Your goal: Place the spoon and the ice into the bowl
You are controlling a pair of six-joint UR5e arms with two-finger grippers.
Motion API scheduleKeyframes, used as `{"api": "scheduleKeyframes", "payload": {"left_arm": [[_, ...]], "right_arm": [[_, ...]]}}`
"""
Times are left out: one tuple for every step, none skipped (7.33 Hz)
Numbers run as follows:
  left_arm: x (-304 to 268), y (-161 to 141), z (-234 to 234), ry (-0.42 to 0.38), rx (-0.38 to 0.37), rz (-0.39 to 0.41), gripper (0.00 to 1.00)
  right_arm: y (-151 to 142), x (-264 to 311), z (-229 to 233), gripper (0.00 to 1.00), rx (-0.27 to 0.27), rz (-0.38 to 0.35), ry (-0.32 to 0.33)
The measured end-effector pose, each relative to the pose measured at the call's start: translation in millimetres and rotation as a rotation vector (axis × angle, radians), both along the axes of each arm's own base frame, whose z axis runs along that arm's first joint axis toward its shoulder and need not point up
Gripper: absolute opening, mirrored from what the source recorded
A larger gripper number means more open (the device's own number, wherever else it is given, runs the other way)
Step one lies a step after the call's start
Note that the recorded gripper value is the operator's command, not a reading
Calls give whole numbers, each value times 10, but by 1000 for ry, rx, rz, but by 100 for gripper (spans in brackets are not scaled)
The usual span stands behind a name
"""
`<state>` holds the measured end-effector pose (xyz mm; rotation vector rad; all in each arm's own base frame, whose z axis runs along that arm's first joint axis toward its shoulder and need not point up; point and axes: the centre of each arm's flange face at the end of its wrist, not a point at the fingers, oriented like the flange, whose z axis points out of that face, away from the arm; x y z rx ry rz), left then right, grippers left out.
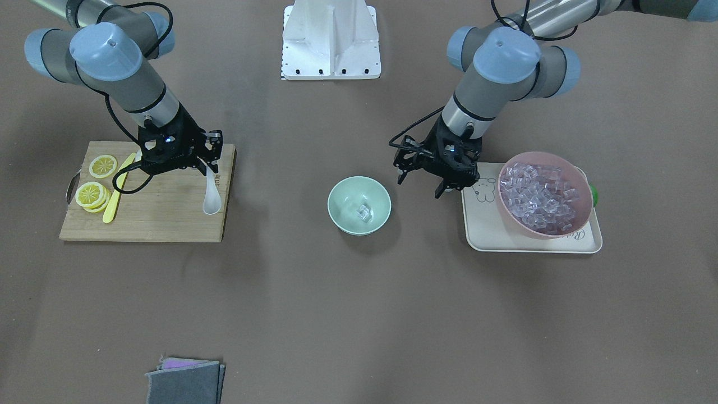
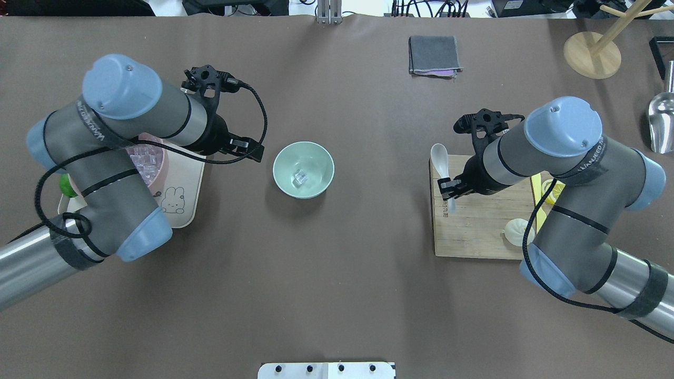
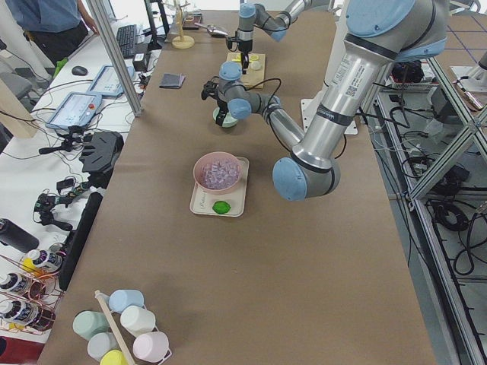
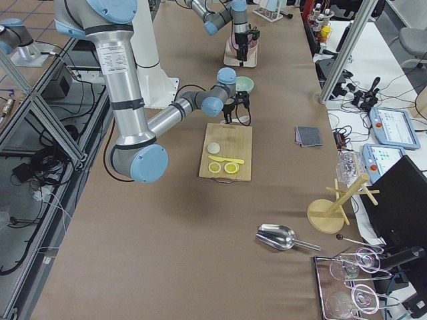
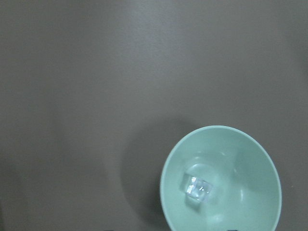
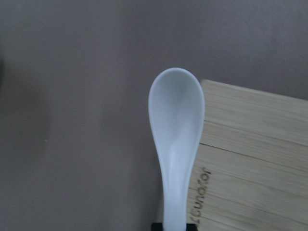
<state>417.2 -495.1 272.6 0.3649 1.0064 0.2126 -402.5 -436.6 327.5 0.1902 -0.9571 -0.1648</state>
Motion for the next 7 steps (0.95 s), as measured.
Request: {"api": "scheduleKeyframes", "payload": {"left_arm": [[-269,-6,269,-31,24,15,87],[-621,-44,572,-58,44,45,88],[-991,-99,859,-81,61,73,89],[-1297,-130,1079,-96,74,90,90],[-1518,-126,1220,-98,76,100,91],[-1630,-104,1283,-96,74,105,92],[-1679,-83,1305,-95,74,106,92]], "right_arm": [[-13,-127,-291,0,42,3,-26],[21,-324,-587,0,83,8,-34],[72,-515,-863,0,116,15,-20],[105,-662,-1097,0,156,5,8],[111,-802,-1267,0,207,-24,46],[78,-969,-1389,0,243,-47,85],[12,-1155,-1483,0,257,-61,114]]}}
